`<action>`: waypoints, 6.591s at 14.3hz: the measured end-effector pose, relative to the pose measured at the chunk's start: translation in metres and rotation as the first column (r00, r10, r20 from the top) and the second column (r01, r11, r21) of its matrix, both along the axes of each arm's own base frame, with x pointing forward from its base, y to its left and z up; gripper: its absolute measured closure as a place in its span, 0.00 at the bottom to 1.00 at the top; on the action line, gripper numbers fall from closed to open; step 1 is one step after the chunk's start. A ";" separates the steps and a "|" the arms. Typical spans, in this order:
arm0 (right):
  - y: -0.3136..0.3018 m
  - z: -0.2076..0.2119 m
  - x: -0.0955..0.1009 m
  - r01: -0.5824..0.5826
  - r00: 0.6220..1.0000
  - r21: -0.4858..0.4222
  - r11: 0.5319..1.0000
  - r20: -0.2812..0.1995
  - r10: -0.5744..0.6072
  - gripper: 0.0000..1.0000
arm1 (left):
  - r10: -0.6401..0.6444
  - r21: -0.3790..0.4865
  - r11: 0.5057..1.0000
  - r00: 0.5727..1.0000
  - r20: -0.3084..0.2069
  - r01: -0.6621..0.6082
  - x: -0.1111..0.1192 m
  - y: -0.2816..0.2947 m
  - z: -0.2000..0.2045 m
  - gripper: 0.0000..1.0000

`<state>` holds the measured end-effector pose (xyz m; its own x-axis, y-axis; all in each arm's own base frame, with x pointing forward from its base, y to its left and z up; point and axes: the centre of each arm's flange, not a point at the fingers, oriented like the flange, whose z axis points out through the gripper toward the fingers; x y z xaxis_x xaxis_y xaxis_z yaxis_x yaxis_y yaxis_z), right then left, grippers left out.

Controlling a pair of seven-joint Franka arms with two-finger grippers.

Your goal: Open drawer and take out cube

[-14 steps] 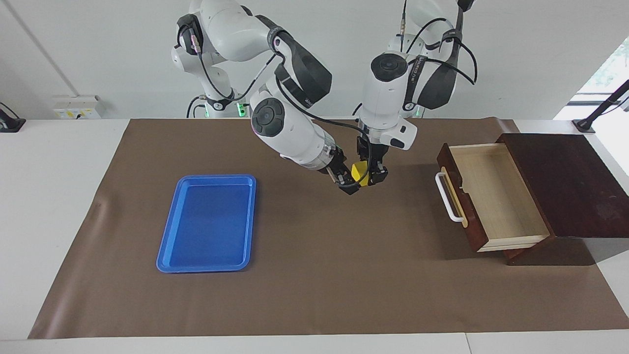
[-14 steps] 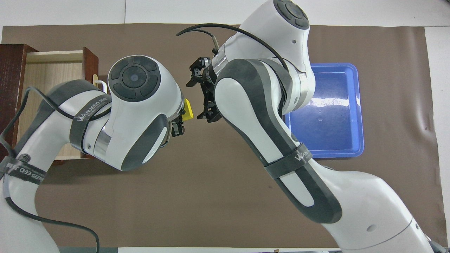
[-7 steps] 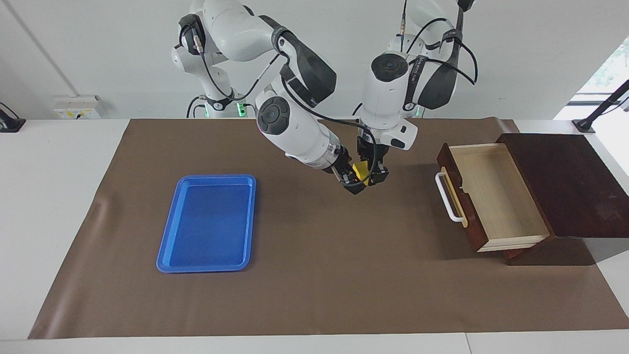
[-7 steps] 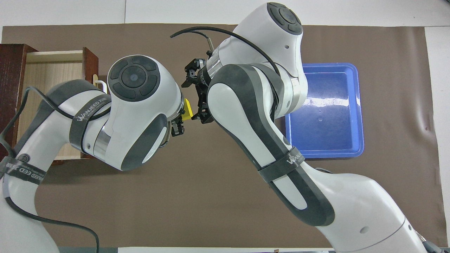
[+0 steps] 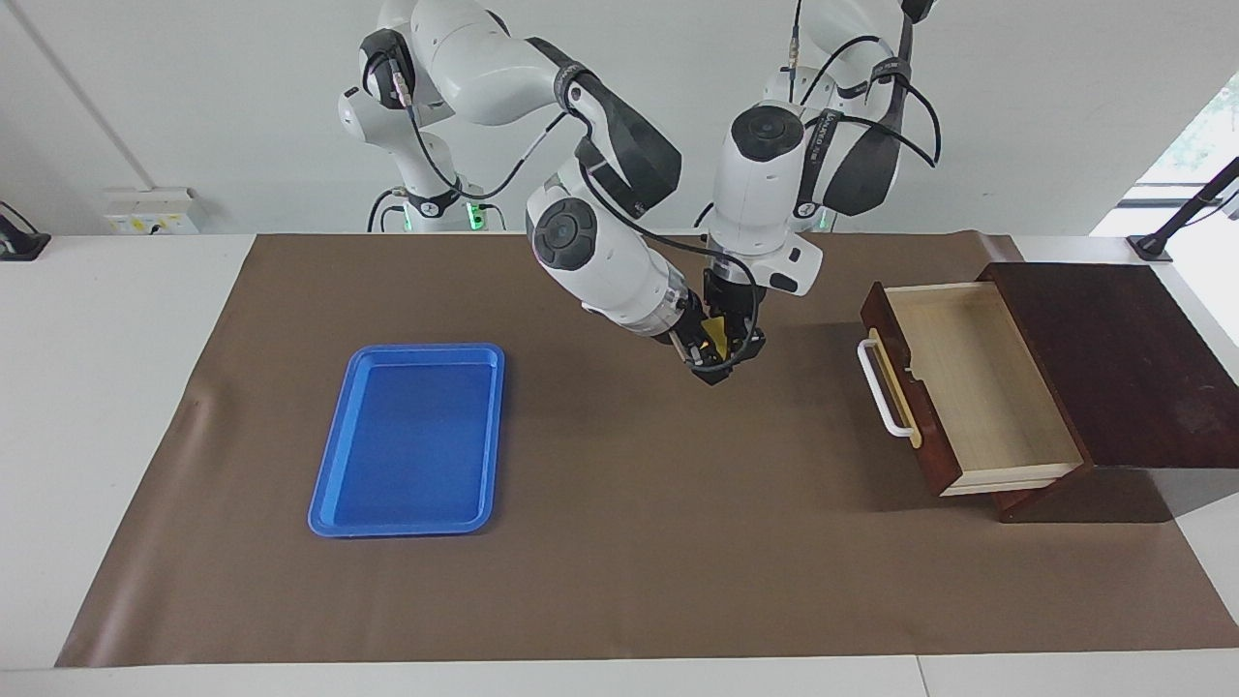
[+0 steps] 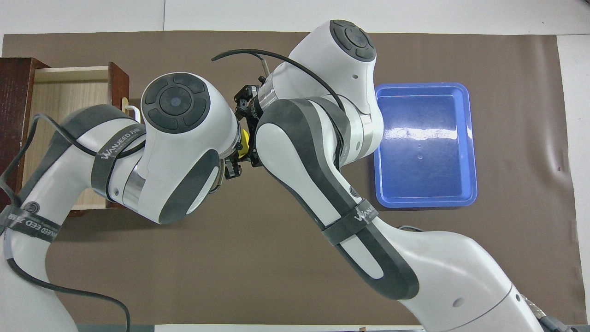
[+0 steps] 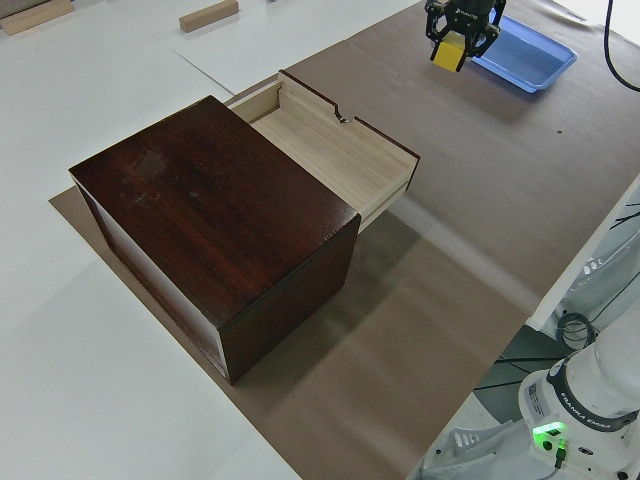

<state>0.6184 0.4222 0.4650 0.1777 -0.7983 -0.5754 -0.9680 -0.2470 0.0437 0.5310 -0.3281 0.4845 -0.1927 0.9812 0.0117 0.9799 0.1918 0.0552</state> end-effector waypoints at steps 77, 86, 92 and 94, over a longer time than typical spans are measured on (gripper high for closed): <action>-0.477 -0.196 -0.042 0.275 0.959 0.172 0.946 0.020 -0.283 0.44 | -0.661 0.023 0.747 0.746 -0.083 0.664 0.033 0.377 0.060 0.00; -0.476 -0.195 -0.038 0.281 0.955 0.151 0.948 0.050 -0.291 0.22 | -0.998 -0.156 0.020 0.010 -0.063 0.988 -0.002 0.298 0.088 0.00; -0.482 -0.121 -0.022 0.147 0.978 -0.012 0.989 0.153 -0.144 0.14 | -0.987 -0.163 -0.152 -0.157 -0.019 0.975 0.002 0.293 0.120 0.00; -0.469 -0.073 -0.023 0.053 0.983 -0.112 0.992 0.179 -0.033 0.05 | -0.986 -0.165 -0.158 -0.163 -0.019 0.974 -0.004 0.291 0.118 0.00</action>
